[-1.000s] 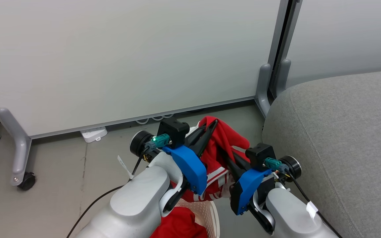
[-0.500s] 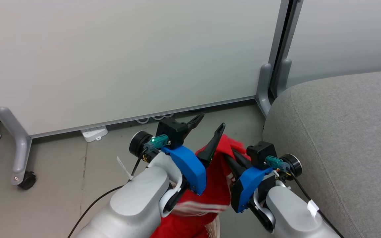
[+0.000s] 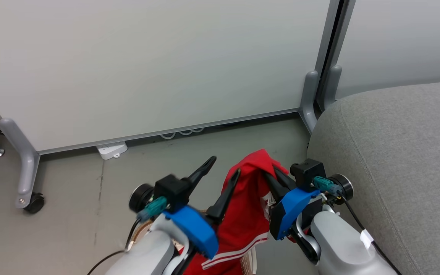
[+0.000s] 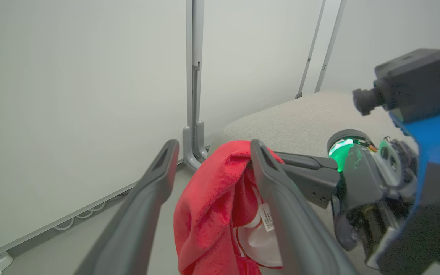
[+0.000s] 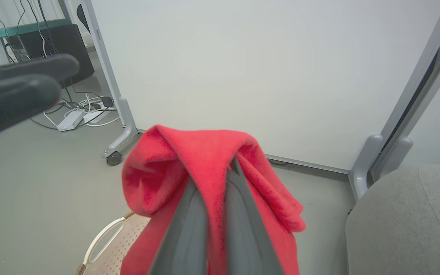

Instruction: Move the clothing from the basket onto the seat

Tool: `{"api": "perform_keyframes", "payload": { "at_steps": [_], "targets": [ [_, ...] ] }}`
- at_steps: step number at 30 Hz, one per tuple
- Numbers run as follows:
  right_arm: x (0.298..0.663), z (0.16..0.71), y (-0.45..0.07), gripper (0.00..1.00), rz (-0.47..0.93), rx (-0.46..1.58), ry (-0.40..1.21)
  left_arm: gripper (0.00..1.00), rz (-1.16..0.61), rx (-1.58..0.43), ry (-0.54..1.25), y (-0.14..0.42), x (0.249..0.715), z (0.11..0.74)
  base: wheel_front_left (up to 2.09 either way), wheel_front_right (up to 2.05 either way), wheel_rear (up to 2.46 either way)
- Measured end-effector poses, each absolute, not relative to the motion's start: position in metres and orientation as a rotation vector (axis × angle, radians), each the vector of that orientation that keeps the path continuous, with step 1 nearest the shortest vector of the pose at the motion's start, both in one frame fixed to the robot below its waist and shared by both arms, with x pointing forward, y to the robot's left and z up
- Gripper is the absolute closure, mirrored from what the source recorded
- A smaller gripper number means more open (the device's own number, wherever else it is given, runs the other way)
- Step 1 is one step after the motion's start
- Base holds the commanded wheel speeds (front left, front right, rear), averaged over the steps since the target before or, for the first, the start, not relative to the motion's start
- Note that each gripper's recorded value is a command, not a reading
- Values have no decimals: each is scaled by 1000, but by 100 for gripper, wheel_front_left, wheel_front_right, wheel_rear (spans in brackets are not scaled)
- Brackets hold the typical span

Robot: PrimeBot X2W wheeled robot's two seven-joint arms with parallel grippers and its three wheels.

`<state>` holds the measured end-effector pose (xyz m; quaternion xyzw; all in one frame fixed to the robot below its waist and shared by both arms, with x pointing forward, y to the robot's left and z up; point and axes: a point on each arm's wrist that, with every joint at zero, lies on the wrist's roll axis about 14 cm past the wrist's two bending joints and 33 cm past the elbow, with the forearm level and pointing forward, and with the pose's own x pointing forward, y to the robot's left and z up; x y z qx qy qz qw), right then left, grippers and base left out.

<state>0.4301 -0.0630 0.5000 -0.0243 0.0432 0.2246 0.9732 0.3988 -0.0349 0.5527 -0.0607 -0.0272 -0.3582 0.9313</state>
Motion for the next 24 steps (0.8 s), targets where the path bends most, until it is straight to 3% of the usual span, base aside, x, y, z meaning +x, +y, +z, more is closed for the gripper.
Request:
{"api": "perform_keyframes", "payload": {
  "at_steps": [24],
  "targets": [
    [433,496,-65,100,441,-41,93,0,-494,-152,-48,50,369,510,0,0,0]
  ]
}}
